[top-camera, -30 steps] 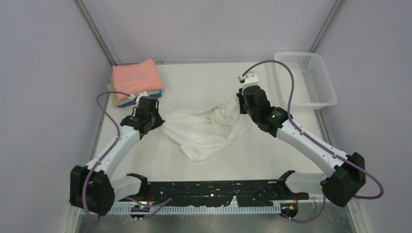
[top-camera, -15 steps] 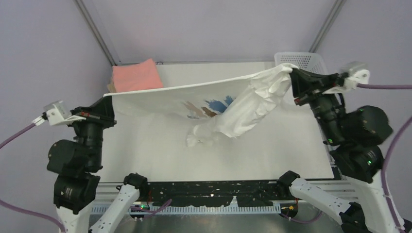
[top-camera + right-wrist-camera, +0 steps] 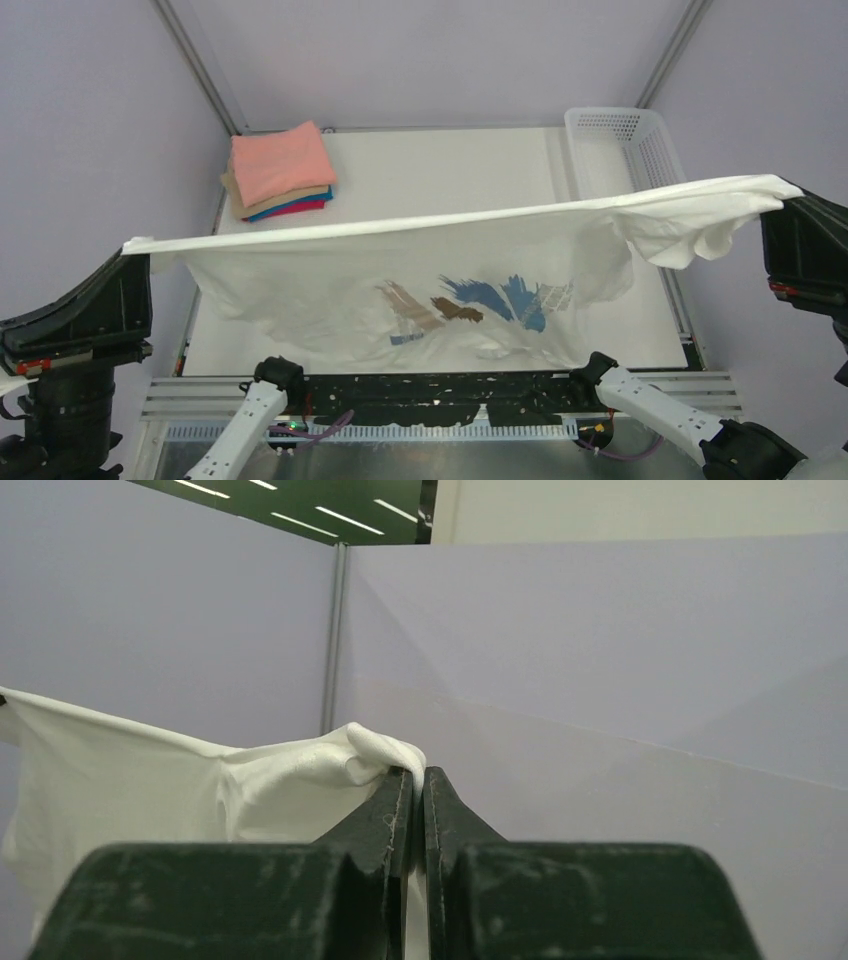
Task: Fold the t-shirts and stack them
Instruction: Flatten out the tshirt
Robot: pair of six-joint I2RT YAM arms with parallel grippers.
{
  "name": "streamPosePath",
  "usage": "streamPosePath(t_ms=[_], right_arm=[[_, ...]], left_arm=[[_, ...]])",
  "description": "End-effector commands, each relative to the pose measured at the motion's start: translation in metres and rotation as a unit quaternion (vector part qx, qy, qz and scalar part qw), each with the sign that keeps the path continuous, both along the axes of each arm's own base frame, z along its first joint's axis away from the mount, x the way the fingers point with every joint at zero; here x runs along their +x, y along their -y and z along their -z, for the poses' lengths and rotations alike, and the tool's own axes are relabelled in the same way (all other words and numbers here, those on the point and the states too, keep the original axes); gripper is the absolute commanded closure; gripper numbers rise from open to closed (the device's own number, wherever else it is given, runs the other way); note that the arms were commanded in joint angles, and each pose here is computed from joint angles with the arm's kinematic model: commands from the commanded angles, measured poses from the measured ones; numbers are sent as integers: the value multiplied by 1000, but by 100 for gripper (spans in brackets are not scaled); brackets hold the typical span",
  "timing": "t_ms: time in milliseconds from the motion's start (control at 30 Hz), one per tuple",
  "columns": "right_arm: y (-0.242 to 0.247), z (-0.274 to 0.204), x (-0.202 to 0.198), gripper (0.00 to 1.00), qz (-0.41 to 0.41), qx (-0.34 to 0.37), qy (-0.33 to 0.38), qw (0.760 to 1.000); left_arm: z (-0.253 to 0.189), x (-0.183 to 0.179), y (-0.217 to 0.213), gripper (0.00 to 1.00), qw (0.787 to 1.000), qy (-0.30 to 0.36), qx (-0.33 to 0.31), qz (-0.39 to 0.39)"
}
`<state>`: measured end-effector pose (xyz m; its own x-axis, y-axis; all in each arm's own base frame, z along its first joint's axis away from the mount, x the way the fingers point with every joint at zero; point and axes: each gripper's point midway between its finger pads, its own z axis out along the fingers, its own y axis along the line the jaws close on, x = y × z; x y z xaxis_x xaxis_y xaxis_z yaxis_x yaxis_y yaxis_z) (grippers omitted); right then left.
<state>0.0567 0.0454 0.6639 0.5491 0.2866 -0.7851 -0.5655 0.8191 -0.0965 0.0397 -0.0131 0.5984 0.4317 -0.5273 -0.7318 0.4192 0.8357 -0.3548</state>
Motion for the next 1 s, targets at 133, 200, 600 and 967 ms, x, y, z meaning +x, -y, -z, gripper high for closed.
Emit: streamPosePath(t_ms=[133,200,600,967], right_arm=[[20,-8,38,94,110,12,-10,994],[26,4,71,94,176,20,-39,983],[-29,191,300,92,418,-169,-186,873],[-87,436,456,88,332,-274,-389,814]], left_arm=[[7,38,3,100,998,-44,20,-31],[22,76,4,100,994,-88,20,-53],[211,312,1,100,902,-346,92,-243],[427,463,26,100,758,-593,171,-211]])
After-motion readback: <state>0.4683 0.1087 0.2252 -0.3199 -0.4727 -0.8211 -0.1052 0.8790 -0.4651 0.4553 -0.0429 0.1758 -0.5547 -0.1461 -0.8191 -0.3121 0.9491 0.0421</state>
